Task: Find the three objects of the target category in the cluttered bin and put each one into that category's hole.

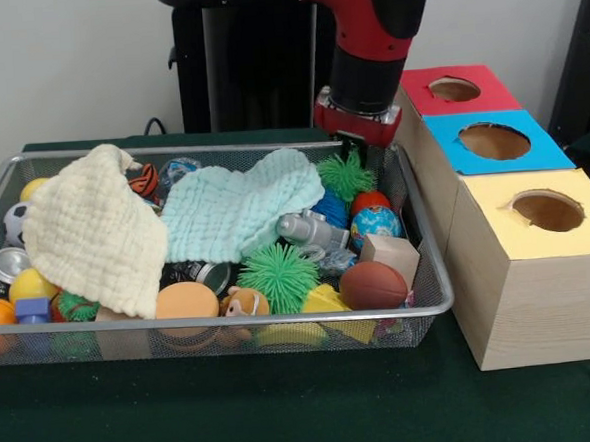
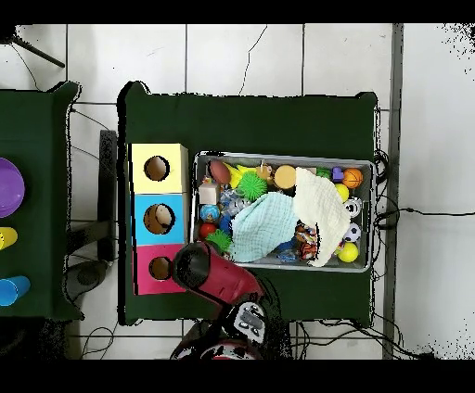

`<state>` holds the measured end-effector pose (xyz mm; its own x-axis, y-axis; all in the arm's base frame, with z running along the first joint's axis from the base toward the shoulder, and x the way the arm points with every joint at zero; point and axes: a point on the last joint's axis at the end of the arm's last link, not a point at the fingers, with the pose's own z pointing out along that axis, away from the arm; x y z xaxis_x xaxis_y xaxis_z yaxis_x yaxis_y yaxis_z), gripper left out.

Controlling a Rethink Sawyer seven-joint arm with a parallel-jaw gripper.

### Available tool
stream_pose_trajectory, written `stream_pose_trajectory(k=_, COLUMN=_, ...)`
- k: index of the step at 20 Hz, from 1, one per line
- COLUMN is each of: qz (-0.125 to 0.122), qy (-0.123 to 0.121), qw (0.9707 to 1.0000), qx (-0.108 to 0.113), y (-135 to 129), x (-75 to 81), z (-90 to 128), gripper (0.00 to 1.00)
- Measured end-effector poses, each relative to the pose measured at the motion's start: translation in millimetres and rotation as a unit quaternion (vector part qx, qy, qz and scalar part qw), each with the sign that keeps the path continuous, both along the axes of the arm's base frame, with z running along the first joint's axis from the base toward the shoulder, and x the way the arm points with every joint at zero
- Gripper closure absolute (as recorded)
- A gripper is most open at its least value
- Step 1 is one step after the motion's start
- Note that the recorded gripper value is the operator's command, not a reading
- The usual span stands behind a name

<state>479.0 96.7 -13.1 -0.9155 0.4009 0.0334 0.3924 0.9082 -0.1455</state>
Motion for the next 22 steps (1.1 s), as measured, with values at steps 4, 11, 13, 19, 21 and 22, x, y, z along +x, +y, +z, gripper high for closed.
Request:
stream_pose_trajectory(k=4, qz=-0.004, qy=0.026, qw=0.9996, qx=0.004, y=24.3, x=-7.9, z=36.0, gripper=1.00)
stream_pose_trajectory(k=11, qz=-0.050, qy=0.063, qw=0.9966, qx=0.014, y=52.6, x=-20.7, z=97.3, gripper=1.00)
stream_pose_trajectory(k=13, qz=-0.069, qy=0.059, qw=0.9959, qx=0.012, y=49.6, x=-19.0, z=108.6, gripper=1.00)
stream_pose_trajectory(k=19, qz=-0.097, qy=0.036, qw=0.9946, qx=0.008, y=43.1, x=-10.2, z=129.3, gripper=1.00)
stream_pose_trajectory(k=21, qz=-0.101, qy=0.032, qw=0.9944, qx=0.006, y=44.8, x=-8.7, z=134.8, gripper=1.00)
stream_pose_trajectory(k=22, qz=-0.102, qy=0.031, qw=0.9943, qx=0.006, y=46.0, x=-8.6, z=136.5, gripper=1.00)
